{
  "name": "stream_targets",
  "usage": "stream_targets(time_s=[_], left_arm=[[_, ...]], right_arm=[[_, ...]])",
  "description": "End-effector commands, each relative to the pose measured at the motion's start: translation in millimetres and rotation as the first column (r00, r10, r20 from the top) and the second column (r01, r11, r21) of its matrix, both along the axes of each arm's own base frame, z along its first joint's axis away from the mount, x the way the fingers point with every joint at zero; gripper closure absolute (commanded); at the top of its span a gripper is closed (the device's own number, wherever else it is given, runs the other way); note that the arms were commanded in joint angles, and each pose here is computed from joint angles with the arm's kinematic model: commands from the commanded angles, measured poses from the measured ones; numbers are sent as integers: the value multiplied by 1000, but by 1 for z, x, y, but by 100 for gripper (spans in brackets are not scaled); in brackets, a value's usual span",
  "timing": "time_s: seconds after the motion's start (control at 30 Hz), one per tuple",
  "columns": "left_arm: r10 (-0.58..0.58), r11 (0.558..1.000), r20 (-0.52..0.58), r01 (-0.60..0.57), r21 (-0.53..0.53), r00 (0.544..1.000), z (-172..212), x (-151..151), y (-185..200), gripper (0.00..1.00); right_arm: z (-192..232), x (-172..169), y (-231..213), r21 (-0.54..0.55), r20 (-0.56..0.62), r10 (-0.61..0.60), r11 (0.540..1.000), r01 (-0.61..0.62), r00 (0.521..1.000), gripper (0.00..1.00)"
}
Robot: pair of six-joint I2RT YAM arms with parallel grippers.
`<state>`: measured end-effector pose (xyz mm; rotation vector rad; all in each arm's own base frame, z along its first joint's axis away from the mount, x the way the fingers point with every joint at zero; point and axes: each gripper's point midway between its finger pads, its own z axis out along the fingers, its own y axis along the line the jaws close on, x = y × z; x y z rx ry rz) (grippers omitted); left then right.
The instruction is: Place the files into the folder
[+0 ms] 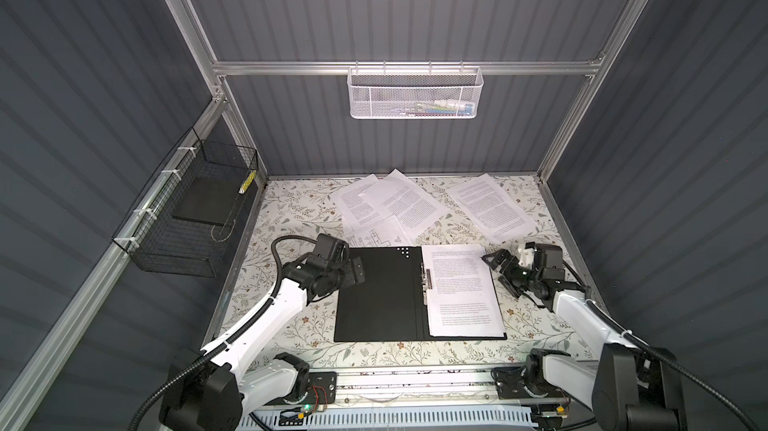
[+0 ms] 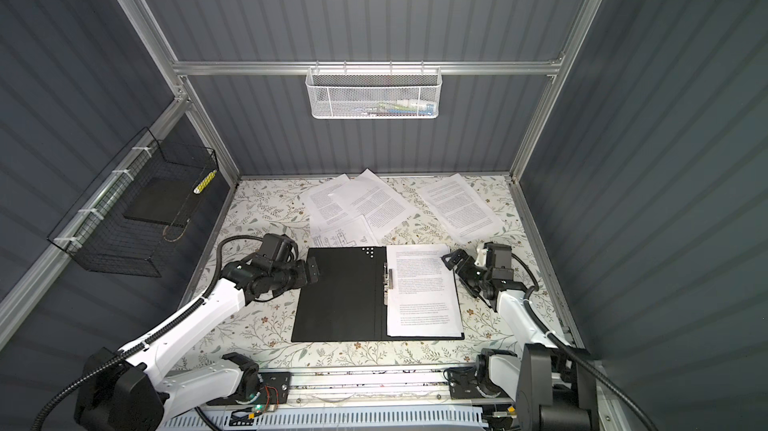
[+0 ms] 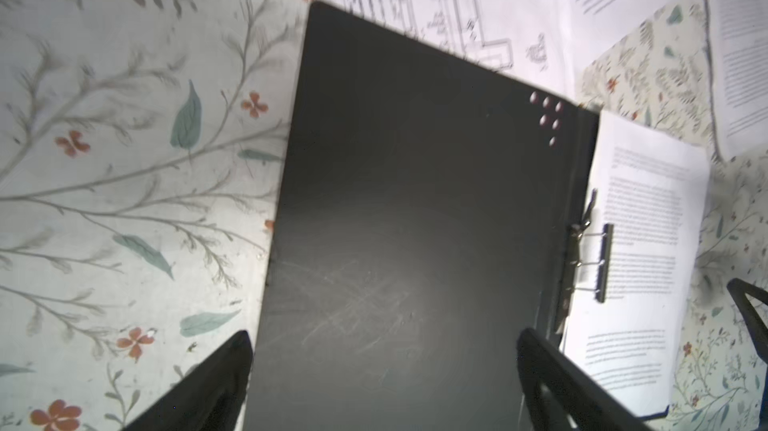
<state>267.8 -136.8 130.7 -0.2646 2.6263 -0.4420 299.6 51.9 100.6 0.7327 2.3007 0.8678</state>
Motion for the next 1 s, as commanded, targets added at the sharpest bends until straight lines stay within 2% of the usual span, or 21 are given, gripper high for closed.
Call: stream_targets(time_s=[0.0,0.1,0.17,0.23,0.37,0.47,0.53,0.73,0.9,0.97], left_arm=[[27,998,-5,-27,61,1000,19,17,9,0],[31,999,-32,-30,13,999,29,32,7,0],[21,997,-28,-23,-70,999,36,52,5,0],[31,994,-40,-35,-99,999,33,73,11,0],[3,987,-70,-14,-163,998,9,121,14,1],[-11,975,-132,-19,-220,991,-19,142,13,4],[-16,971,-133,-16,-239,991,-30,153,11,7],[-26,976,-121,-1,-218,992,-56,184,13,13],[-40,972,-126,10,-236,991,-72,189,13,15],[-54,969,-129,20,-247,990,-76,188,11,16]], right_arm=[[25,5,-12,-68,49,-18,997,21,999,1],[34,13,-7,-28,55,2,1000,0,998,1],[43,21,3,27,70,37,999,-39,997,1],[45,28,10,31,67,61,998,-63,996,3],[47,35,37,-3,54,161,987,-161,985,8],[48,39,62,-4,64,236,972,-237,970,11],[50,43,79,9,83,288,957,-290,954,14],[43,49,153,4,53,502,864,-503,863,32],[25,46,207,-7,2,622,783,-622,783,48],[15,43,230,-9,-26,670,742,-670,742,50]])
